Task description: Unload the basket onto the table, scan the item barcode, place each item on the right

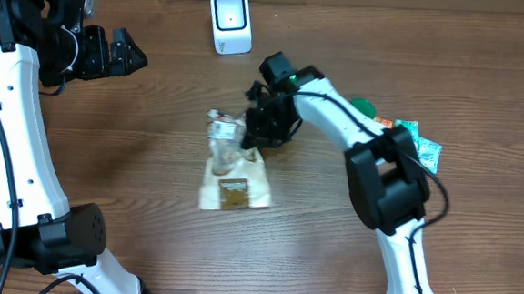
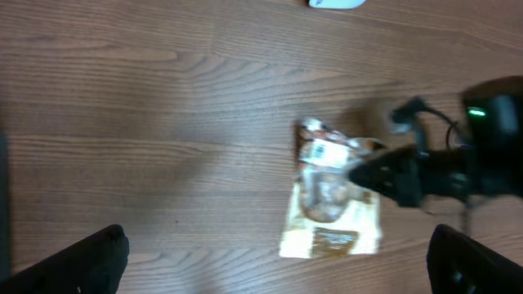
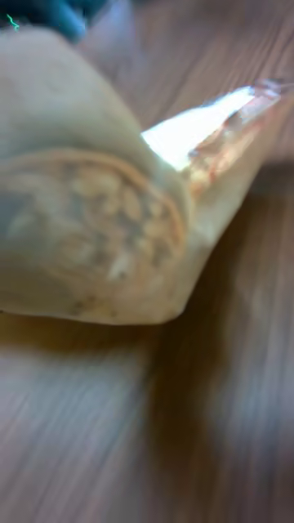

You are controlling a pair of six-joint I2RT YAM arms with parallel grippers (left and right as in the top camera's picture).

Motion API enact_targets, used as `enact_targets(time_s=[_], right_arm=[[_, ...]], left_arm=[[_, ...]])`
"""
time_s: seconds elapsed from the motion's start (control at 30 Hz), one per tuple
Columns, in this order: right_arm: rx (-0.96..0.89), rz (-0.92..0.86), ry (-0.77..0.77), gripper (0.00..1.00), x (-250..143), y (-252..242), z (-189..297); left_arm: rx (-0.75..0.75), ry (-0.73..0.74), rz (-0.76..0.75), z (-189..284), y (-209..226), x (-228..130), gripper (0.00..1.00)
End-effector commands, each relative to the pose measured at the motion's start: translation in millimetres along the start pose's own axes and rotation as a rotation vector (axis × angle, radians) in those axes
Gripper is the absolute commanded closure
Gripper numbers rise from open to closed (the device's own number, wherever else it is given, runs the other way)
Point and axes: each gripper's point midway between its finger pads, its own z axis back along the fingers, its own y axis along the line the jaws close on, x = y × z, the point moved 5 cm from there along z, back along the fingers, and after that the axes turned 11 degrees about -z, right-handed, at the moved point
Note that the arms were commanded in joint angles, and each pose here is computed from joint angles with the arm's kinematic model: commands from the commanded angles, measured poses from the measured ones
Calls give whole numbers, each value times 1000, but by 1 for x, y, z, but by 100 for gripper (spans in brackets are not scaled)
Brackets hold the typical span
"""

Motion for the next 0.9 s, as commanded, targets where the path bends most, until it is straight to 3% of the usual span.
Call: enact_targets(time_s=[0.0, 0.13, 0.27, 0.47, 0.63, 0.87], right_arm=[[-268, 84, -263, 96, 2, 13, 87], [-490, 81, -290, 96, -17, 10, 119], [-544, 109, -265, 96, -30, 16, 116], [-284, 234, -172, 96, -38, 53, 96], [-135, 386, -84, 96, -41, 57, 101], [-88, 597, -5, 96, -44, 43, 90]], left_arm=[[-5, -21, -29, 6, -5, 1, 0], [-5, -21, -29, 6, -5, 1, 0], [-5, -21, -29, 6, -5, 1, 1], [-5, -21, -29, 6, -5, 1, 0], [-5, -21, -29, 6, -5, 1, 0], [-5, -21, -29, 6, -5, 1, 1]])
